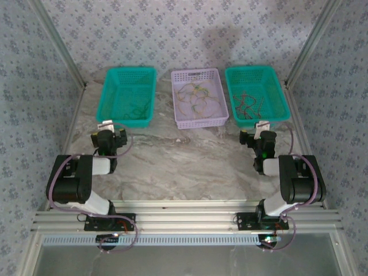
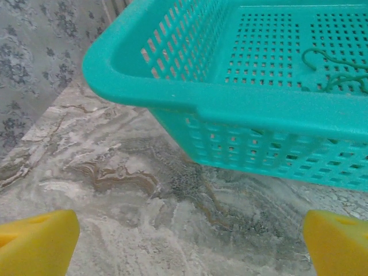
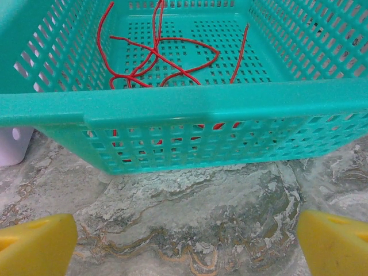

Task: Untangle the cables

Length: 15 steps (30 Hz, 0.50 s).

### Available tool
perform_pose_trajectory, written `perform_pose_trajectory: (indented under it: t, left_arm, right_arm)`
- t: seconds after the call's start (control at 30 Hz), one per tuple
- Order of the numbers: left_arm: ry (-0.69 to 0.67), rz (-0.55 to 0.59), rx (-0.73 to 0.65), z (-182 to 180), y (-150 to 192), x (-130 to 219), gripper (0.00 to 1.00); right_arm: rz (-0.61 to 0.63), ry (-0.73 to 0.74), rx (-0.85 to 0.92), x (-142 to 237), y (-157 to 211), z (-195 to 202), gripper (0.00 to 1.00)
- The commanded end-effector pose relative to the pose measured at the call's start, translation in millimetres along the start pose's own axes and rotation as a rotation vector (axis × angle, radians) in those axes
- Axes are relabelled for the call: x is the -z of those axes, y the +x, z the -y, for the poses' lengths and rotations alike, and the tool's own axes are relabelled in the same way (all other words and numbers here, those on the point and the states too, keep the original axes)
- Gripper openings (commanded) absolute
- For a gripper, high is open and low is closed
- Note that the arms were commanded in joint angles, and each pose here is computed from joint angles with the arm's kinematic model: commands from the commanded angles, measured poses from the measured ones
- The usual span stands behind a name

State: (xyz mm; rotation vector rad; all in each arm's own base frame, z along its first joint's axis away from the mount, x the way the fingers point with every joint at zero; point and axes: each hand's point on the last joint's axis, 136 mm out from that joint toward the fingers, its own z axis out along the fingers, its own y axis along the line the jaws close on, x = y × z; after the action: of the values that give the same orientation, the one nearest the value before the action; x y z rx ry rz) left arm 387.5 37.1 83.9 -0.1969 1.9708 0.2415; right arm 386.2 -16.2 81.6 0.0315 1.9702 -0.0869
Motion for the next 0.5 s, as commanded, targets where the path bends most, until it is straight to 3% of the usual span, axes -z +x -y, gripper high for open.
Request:
perform_pose_trajectory:
  t: [0.0, 0.47]
  left_arm:
    - [0.044, 0.039, 0.034, 3.8, -9.0, -0.5, 1.0]
    - [0.042, 0.042, 0.033, 3.9, -8.9, 0.0, 1.0]
  right_arm:
    - [0.003, 0.002, -0.001, -3.4, -4.4, 2.0, 1.0]
    - [0.003, 0.002, -0.001, -3.4, -4.4, 2.0, 1.0]
